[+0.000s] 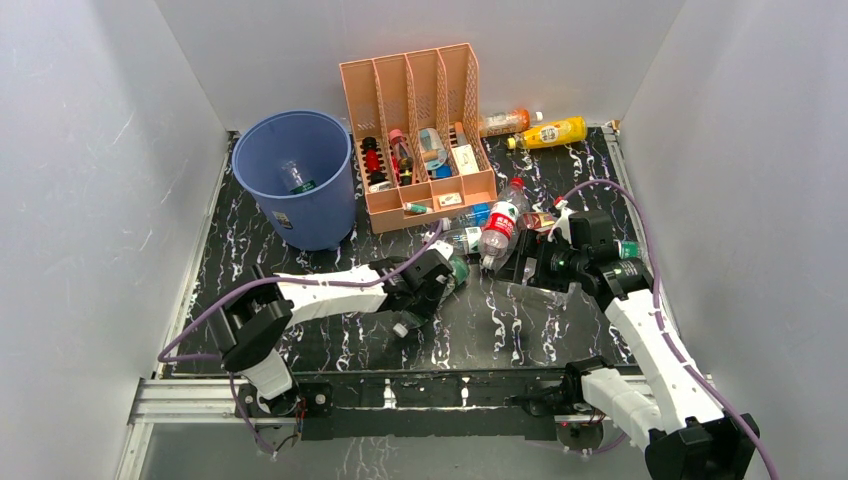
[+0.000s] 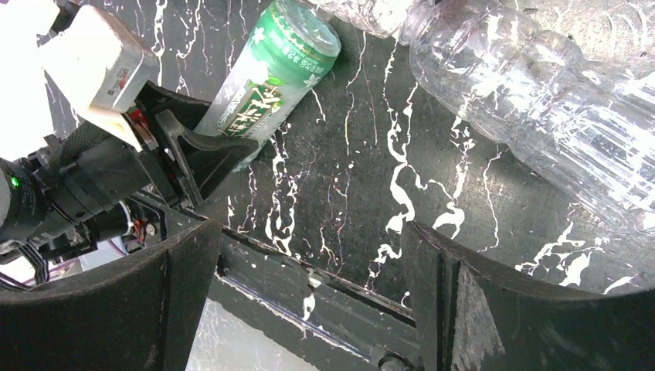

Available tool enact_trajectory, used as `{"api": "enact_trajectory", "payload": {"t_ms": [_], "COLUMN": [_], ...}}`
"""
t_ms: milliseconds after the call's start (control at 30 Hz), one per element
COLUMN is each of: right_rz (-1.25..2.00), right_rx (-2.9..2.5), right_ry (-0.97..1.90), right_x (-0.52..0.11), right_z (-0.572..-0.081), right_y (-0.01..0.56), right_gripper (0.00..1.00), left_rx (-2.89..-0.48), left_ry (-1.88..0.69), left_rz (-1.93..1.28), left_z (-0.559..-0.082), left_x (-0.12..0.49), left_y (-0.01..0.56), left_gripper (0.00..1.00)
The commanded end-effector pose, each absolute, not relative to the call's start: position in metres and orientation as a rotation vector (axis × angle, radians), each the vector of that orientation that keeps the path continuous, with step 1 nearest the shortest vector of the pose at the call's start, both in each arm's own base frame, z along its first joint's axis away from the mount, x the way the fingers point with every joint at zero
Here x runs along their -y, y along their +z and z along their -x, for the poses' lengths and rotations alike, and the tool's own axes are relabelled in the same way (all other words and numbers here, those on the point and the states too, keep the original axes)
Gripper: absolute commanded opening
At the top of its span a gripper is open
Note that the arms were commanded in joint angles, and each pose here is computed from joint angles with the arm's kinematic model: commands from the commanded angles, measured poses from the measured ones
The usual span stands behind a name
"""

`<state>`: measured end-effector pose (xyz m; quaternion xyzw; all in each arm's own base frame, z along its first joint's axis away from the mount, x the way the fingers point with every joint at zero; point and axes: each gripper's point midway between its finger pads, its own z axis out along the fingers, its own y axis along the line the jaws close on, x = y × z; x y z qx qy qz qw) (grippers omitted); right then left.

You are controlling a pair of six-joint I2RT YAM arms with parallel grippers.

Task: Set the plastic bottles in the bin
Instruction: Pick up the plastic bottle at the center of the board.

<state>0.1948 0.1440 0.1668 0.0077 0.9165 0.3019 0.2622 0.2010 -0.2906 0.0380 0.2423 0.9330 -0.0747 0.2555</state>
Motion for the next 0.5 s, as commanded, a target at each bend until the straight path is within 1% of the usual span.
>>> {"api": "enact_trajectory", "payload": {"t_ms": [0,67,167,467], "right_rz": [0.032,0.033,0.030,0.031], "right_rx": [-2.412,-2.410,-2.409,-2.404], "right_ry": [0.827,0.828,0.834,0.833], "right_x": [-0.148,-0.148,-0.147,-0.146], "right_z": [-0.203,-0.202,-0.200,-0.194], "right_y": [0.184,0.184,0.183,0.186], "right_gripper": [0.98,0.98,0.98,0.98], "left_rx": [-2.524,-2.515,-2.485,-2.323], "left_ry": [-0.166,-0.161,-0.159,-0.262], "left_rz": [-0.618,-0.617,-0.606,-0.494], "left_z": [-0.200,-0.198,-0.196,-0.202], "left_x": [0.293,0.294,0.295,0.285], "left_y": [0.050,0.060,0.085,0.194], "left_gripper": [0.30,0.27,0.26,0.27]}}
